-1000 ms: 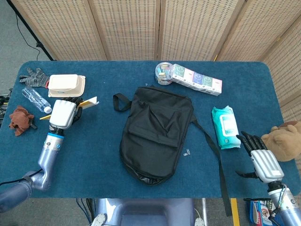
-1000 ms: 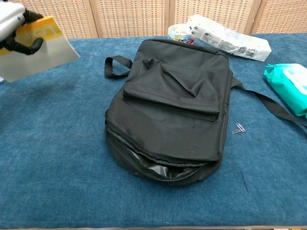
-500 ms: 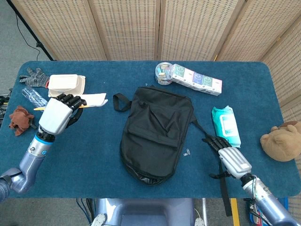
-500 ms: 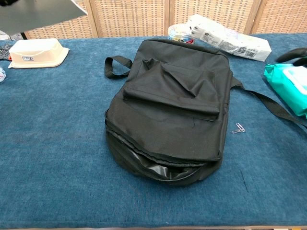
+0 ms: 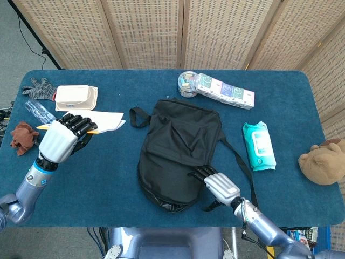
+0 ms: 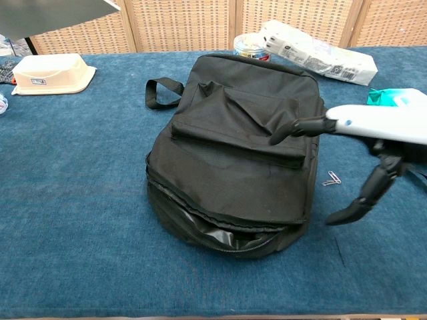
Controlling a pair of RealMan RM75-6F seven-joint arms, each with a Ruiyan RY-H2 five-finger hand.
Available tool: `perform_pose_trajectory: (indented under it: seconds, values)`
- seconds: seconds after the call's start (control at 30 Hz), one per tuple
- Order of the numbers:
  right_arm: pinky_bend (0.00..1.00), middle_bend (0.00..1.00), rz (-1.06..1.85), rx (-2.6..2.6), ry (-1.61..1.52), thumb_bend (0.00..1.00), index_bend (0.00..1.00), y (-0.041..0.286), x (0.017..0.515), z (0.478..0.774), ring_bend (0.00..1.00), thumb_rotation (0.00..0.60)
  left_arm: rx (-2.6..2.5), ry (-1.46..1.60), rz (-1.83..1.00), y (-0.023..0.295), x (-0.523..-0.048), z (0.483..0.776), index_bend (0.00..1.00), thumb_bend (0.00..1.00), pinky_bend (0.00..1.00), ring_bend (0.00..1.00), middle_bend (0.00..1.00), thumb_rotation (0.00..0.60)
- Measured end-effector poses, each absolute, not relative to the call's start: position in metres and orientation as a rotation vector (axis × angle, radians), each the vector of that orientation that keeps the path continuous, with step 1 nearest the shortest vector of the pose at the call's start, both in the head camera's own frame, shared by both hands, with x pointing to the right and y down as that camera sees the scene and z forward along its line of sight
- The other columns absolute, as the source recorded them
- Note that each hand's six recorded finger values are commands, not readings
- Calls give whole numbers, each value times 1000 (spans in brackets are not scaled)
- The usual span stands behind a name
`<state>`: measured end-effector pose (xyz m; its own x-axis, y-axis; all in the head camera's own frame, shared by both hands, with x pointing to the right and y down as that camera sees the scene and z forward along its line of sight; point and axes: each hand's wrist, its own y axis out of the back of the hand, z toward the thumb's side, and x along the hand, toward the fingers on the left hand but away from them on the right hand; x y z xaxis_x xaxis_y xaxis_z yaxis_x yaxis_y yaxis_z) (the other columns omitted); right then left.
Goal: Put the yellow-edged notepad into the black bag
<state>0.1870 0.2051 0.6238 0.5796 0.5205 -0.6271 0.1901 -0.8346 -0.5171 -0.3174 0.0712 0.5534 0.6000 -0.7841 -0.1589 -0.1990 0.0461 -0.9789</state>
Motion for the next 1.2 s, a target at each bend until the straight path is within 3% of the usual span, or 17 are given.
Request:
perform_pose_trajectory:
  seconds: [1.07,1.2]
  values:
    - [0,109,1148,-2481,-573,0,159,213,119,670,33,600,-1550,877,-539,82,-306,574,749,647,676,564,645,600]
    - [32,148,1145,-2480,-563,0,183,217,115,674,74,600,-1550,882,-539,81,-306,574,749,648,676,564,645,600]
